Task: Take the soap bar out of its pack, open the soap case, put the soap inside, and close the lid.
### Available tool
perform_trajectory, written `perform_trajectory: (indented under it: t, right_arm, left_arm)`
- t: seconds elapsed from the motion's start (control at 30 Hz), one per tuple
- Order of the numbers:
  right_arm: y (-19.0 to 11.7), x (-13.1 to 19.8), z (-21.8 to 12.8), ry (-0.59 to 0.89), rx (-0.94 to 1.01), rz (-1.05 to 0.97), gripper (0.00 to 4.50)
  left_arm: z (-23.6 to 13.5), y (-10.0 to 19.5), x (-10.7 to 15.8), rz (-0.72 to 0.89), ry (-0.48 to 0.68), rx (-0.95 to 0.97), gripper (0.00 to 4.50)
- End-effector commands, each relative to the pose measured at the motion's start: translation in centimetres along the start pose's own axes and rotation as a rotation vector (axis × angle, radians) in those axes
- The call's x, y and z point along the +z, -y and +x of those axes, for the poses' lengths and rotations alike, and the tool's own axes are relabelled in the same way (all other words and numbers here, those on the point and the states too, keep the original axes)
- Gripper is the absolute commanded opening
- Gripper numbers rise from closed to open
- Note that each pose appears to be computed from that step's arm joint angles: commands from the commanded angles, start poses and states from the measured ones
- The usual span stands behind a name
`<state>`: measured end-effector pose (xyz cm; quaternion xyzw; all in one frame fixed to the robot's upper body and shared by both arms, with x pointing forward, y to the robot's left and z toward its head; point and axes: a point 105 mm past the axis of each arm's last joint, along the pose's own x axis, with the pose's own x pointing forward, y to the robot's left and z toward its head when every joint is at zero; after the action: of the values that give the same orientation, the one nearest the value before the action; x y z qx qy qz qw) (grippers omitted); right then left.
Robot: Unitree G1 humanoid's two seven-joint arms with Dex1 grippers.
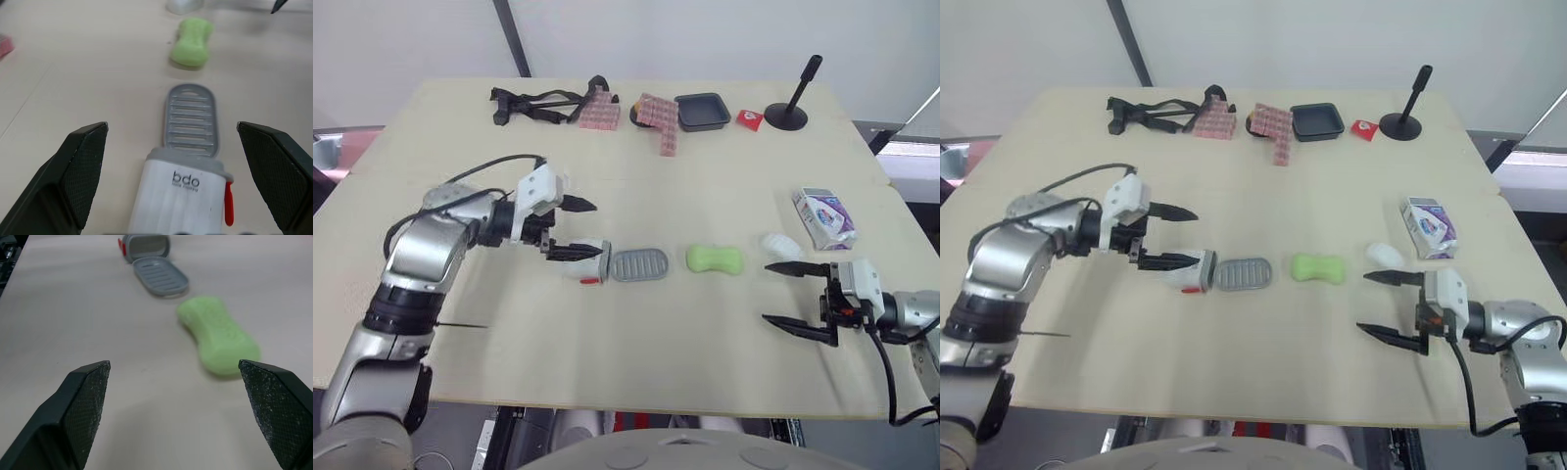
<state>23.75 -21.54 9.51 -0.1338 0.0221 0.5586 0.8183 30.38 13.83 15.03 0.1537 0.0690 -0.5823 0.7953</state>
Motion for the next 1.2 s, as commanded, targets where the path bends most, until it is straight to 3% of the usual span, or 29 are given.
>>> perform_trajectory:
  t: [0.03, 0.23, 0.43, 0.6, 0.93, 1.2]
  right_arm:
    - [0.7, 1.8, 0.2, 0.013, -0.009, -0.051, 4.50]
    - [2.2, 2.7, -0.1, -0.013, -0.052, -0.069, 4.50]
    - [3.1, 1.5, -3.7, -0.074, -0.113, -0.041, 4.50]
    - [3.3, 1.3, -4.5, -0.099, -0.138, -0.034, 4.50]
    - [3.1, 5.2, 0.5, -0.292, 0.064, -0.060, 4.50]
    - [2.1, 5.4, 5.3, -0.420, 0.180, -0.111, 4.50]
  left_arm:
    - [-2.0, -0.9, -0.1, 0.037, 0.083, 0.154, 4.49]
    - [-4.8, -0.7, -3.1, 0.010, 0.098, 0.297, 4.49]
    - [-7.5, -1.0, -5.8, -0.009, 0.050, 0.376, 4.49]
    - [-8.1, -0.7, -6.3, -0.027, 0.052, 0.368, 4.49]
    - [-7.3, 1.3, -5.7, -0.034, 0.085, 0.230, 4.49]
    - [-7.0, 2.3, -5.6, -0.035, 0.114, 0.201, 4.49]
